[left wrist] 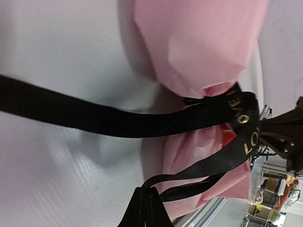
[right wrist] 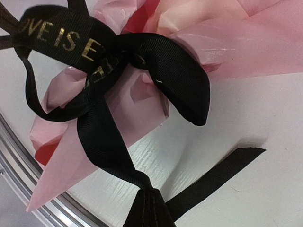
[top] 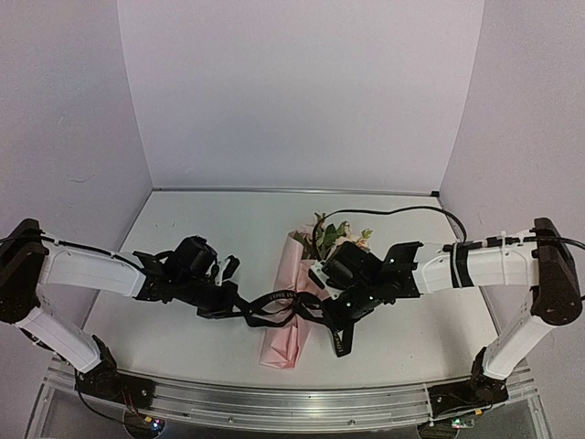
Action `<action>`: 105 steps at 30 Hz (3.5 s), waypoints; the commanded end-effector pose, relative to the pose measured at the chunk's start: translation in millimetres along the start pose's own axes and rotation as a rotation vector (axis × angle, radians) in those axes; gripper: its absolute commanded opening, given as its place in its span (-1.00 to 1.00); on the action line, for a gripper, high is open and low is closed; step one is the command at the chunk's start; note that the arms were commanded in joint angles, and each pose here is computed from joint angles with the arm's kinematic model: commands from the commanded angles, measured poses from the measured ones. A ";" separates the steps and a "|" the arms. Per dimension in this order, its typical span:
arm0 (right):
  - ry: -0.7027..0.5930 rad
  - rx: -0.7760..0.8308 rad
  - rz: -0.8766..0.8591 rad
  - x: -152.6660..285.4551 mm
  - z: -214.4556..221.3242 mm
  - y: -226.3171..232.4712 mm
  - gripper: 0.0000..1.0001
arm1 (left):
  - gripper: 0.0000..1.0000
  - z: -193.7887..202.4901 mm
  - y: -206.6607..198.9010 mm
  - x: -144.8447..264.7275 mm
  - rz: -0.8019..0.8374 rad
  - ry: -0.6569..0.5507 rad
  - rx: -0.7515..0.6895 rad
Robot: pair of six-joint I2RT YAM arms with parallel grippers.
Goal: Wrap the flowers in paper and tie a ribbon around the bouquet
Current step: Tie the half-tied ribbon around the folded bouquet.
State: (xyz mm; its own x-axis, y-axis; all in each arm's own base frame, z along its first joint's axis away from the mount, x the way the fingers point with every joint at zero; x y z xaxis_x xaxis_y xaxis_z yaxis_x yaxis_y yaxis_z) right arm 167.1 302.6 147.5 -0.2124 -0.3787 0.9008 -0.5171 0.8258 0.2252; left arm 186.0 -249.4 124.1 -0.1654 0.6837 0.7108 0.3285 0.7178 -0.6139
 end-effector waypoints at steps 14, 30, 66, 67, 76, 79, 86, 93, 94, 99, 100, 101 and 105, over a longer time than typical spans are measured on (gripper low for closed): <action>-0.178 -0.146 -0.011 -12.0 -31.2 8.7 -1.00 | -0.17 -30.1 5.6 37.6 -0.235 -0.216 0.025; -0.279 -0.270 -0.004 -8.3 -30.7 -0.3 -1.00 | -0.05 -95.9 -97.6 -4.3 0.129 -0.043 -0.488; -0.311 -0.319 -0.007 -7.6 -27.7 -5.4 -1.00 | -0.23 -96.4 -83.9 -37.2 0.131 0.047 -0.476; -0.313 -0.324 -0.007 -7.7 -26.6 -6.2 -1.00 | -0.25 -95.2 -83.1 -40.0 0.120 0.061 -0.479; -0.321 -0.354 -0.030 -11.5 -21.0 -8.6 -1.00 | -0.04 -94.0 -91.0 -59.4 0.085 0.125 -0.538; -0.323 -0.356 -0.028 -12.7 -19.8 -9.8 -1.00 | -0.03 -93.2 -87.7 -67.8 0.060 0.155 -0.546; -0.331 -0.354 -0.032 -12.8 -21.4 -8.8 -1.00 | -0.03 -91.8 -82.0 -77.3 0.034 0.190 -0.561; -0.333 -0.357 -0.031 -13.2 -24.0 -9.6 -1.00 | 0.00 -84.7 -77.0 -84.4 0.031 0.228 -0.557; -0.333 -0.357 -0.032 -13.2 -24.4 -9.6 -1.00 | 0.00 -84.0 -76.3 -85.2 0.029 0.230 -0.558; -0.334 -0.361 -0.035 -13.8 -27.3 -9.8 -1.00 | -0.06 -83.2 -76.3 -86.7 0.033 0.236 -0.558; -0.333 -0.364 -0.037 -14.0 -28.0 -10.0 -1.00 | -0.10 -83.5 -77.2 -86.1 0.036 0.234 -0.559; -0.332 -0.367 -0.039 -14.2 -28.6 -10.1 -1.00 | -0.14 -83.6 -78.3 -85.4 0.041 0.232 -0.559; -0.333 -0.370 -0.048 -14.9 -31.6 -9.5 -1.00 | -0.46 -84.3 -84.4 -82.4 0.082 0.233 -0.561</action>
State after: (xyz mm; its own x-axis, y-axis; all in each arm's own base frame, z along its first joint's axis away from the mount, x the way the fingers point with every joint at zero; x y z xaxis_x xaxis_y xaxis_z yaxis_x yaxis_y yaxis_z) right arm 192.7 306.2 128.2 -0.4441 -0.4453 0.7775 -0.2194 0.8954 0.3875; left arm 253.3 -370.7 137.7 0.0353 0.6245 0.7803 0.7684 0.4822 -0.4207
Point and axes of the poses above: each gripper's point midway between its finger pads, its own x axis back along the fingers, its own y axis along the line the jaws close on, z = x × y, the point moved 8 cm from there along x, back along the fingers, and after that the axes turned 5 degrees about -x, right-handed, at the moved point
